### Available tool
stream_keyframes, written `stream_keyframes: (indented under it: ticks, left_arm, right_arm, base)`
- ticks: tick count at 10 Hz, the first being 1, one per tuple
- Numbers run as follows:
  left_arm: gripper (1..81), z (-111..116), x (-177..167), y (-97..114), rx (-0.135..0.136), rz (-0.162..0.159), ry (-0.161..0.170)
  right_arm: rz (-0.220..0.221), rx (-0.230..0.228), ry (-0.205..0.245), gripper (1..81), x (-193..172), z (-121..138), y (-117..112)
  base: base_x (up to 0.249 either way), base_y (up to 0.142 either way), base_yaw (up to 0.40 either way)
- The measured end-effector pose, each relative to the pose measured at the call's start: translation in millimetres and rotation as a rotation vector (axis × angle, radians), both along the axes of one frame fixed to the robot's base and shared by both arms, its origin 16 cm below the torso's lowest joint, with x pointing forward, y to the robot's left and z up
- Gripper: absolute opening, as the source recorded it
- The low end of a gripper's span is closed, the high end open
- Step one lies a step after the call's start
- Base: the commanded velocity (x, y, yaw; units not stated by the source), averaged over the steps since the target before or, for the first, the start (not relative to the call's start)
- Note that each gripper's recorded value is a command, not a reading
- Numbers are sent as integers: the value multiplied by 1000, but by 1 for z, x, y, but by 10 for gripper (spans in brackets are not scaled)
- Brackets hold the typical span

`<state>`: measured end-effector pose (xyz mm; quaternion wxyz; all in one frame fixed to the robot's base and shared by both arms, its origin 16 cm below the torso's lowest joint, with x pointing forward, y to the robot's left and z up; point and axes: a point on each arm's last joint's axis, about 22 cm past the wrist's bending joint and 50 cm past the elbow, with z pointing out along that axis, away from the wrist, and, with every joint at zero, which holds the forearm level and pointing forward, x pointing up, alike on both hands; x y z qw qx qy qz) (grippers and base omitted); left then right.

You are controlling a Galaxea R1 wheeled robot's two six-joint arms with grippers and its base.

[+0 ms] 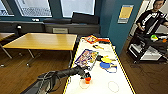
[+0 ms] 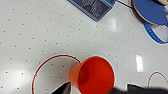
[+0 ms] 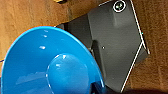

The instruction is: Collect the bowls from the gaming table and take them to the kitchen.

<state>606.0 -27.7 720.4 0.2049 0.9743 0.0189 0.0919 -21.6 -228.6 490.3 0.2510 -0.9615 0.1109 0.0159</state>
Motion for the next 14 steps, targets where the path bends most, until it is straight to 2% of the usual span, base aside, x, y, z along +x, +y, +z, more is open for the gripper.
stream_keyframes:
  ticks: [1,3,6,7,9,13,14]
  left_arm:
    - [811,0,2,-1,-2,24,7]
    - [811,-5,9,11,18,60,10]
    - [811,-4,5,-1,11,52,12]
    - [811,-5,5,0,13,58,14]
    - [811,-6,5,2,31,75,16]
    - [811,-5,6,1,36,71,1]
    - [811,-3,4,0,31,57,-2]
  right_arm:
    - [-1,1,1,10,0,0,0]
    - [0,1,0,10,0,0,1]
    - [0,-1,0,10,0,-1,0]
    - [0,-2,0,10,0,-1,1]
    - [0,-2,0,10,0,-1,1]
    - [0,-2,0,10,0,-2,2]
    - [0,-3,-1,10,0,-2,1]
  base:
    - [0,0,0]
    - [0,0,0]
    - [0,0,0]
    - [0,0,0]
    - [0,0,0]
    - [0,0,0]
    - [0,0,0]
